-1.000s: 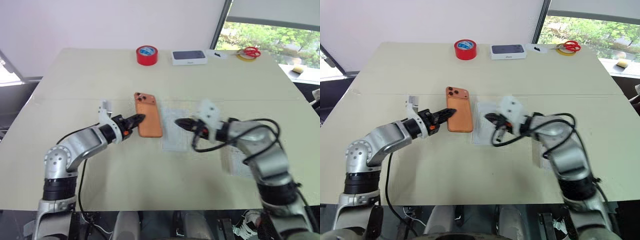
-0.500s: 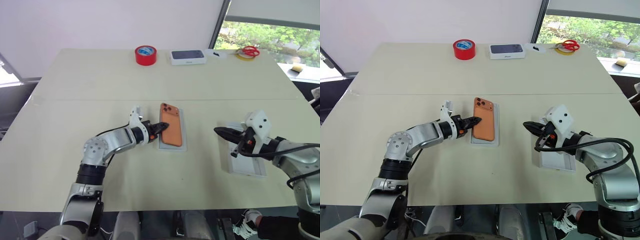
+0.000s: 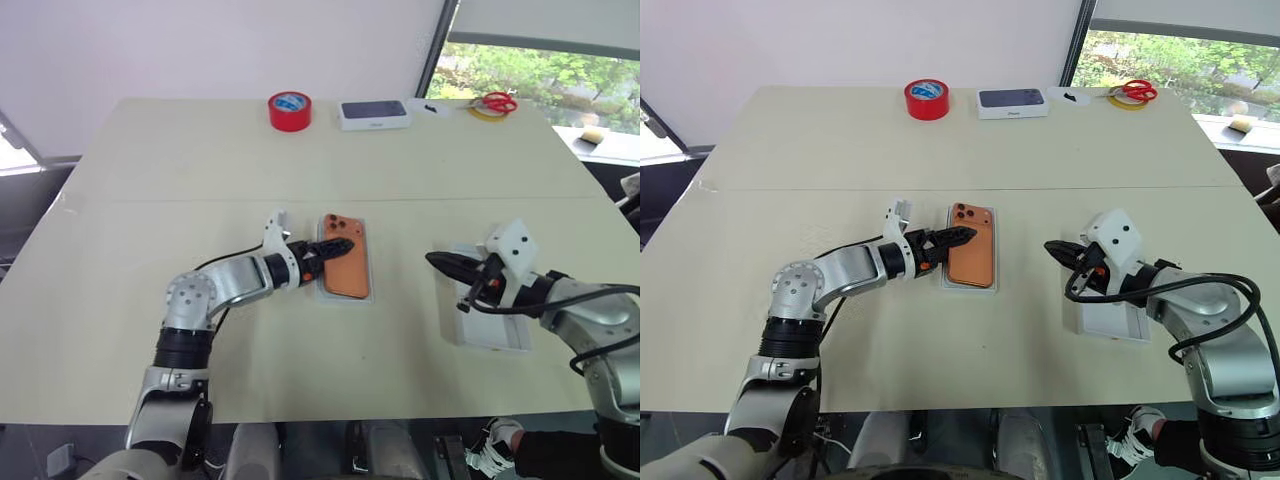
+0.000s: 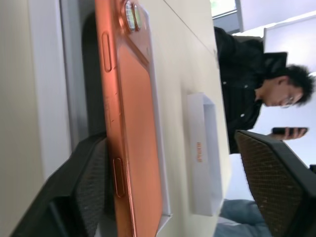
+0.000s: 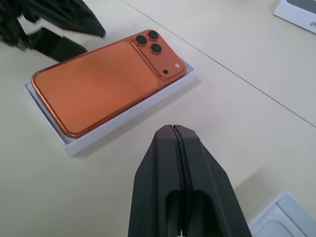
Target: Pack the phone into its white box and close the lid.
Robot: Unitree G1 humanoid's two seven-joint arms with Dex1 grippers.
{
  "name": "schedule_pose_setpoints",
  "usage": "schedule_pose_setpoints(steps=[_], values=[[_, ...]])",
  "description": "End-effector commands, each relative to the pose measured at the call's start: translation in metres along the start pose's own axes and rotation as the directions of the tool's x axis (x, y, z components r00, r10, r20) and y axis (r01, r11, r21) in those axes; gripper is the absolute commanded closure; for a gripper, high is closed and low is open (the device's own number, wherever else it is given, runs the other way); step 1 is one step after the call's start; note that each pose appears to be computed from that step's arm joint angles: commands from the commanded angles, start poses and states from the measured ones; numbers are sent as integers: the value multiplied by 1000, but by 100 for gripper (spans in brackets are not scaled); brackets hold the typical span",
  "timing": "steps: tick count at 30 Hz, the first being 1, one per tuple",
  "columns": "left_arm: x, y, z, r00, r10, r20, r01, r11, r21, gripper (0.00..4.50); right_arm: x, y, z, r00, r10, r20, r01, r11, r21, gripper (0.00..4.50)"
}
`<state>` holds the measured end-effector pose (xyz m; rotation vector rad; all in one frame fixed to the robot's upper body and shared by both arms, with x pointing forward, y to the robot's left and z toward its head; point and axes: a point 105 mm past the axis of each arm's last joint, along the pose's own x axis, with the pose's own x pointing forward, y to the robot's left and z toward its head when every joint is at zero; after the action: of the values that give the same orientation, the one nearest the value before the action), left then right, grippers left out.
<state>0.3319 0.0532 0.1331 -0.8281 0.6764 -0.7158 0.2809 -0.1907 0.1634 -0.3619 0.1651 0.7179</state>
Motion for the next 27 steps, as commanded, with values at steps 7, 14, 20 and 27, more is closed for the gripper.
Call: schedule_pose_setpoints(steps=[7,14,20,27], values=[[-55,-1,45,990,63,124,-99,946,307,73,15,3,-4,996,31,-79,-38,995,-95,450],[-36,27,31,967,233,104,-248,766,593,404,56,-3,-11,984,-56,-169,46,997,-61,450],[-5,31,17,958,276,74,-244,657,713,449,89,-3,-12,968,-129,-214,117,991,-66,450],[17,18,3,974,225,-6,-143,640,755,449,113,14,-10,970,-87,-229,67,993,-94,450]])
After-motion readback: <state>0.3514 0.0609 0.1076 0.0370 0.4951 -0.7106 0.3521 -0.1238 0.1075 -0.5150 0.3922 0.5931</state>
